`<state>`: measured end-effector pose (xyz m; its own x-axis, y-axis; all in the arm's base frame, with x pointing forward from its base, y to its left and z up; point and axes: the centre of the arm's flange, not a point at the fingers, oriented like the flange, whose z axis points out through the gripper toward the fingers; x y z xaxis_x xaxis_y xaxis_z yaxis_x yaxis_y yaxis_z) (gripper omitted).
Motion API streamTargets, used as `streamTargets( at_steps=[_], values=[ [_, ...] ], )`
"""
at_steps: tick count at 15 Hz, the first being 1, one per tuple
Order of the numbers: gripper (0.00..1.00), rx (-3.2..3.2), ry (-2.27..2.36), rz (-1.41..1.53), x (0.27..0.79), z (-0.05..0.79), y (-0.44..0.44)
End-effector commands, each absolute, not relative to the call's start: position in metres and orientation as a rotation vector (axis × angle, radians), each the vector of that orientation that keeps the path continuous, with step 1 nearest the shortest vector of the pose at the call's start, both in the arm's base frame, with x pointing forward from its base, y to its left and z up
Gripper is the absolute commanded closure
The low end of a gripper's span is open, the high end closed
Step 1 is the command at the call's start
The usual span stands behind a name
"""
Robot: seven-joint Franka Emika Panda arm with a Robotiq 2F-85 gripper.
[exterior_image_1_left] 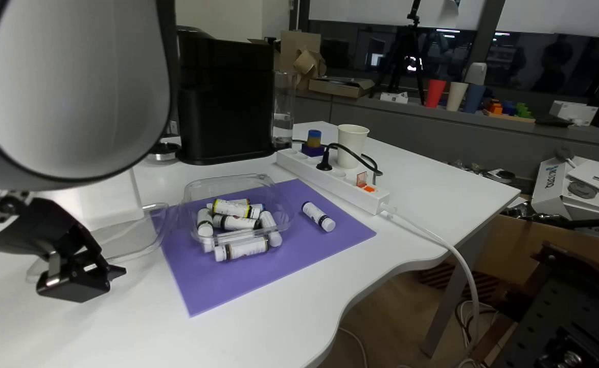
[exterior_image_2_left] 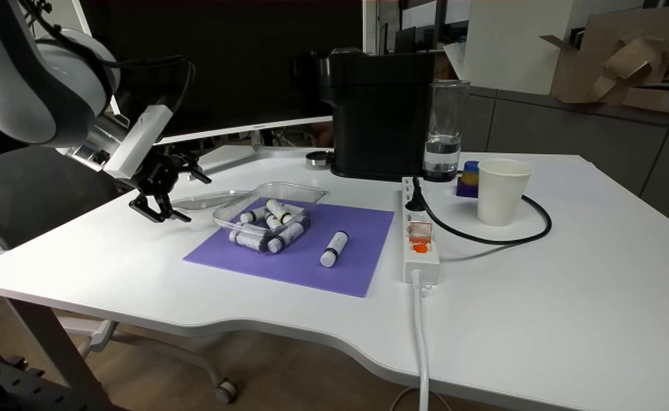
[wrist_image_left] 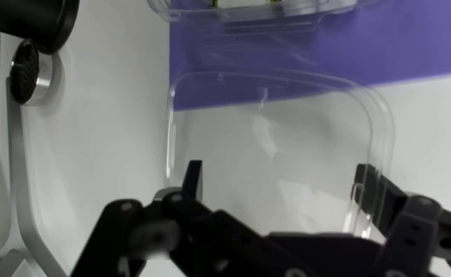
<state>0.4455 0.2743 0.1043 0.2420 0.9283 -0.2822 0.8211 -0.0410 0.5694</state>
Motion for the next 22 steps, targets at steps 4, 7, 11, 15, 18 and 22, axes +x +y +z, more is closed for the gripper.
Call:
streamTargets(
  at_steps=[4,7,11,15,18,22],
  values=[
    [0.0,1.904,1.44,0.443,0.428,0.157,0.274],
    [0.0,1.927,1.33,0.501,0.431,0.178,0.266],
    [0.0,1.991,1.189,0.522,0.439,0.202,0.247],
    [0.0,2.124,1.027,0.495,0.454,0.225,0.215],
    [0.0,2.28,0.881,0.47,0.461,0.243,0.193],
    [0.0,2.493,0.645,0.434,0.471,0.266,0.163]
  ],
)
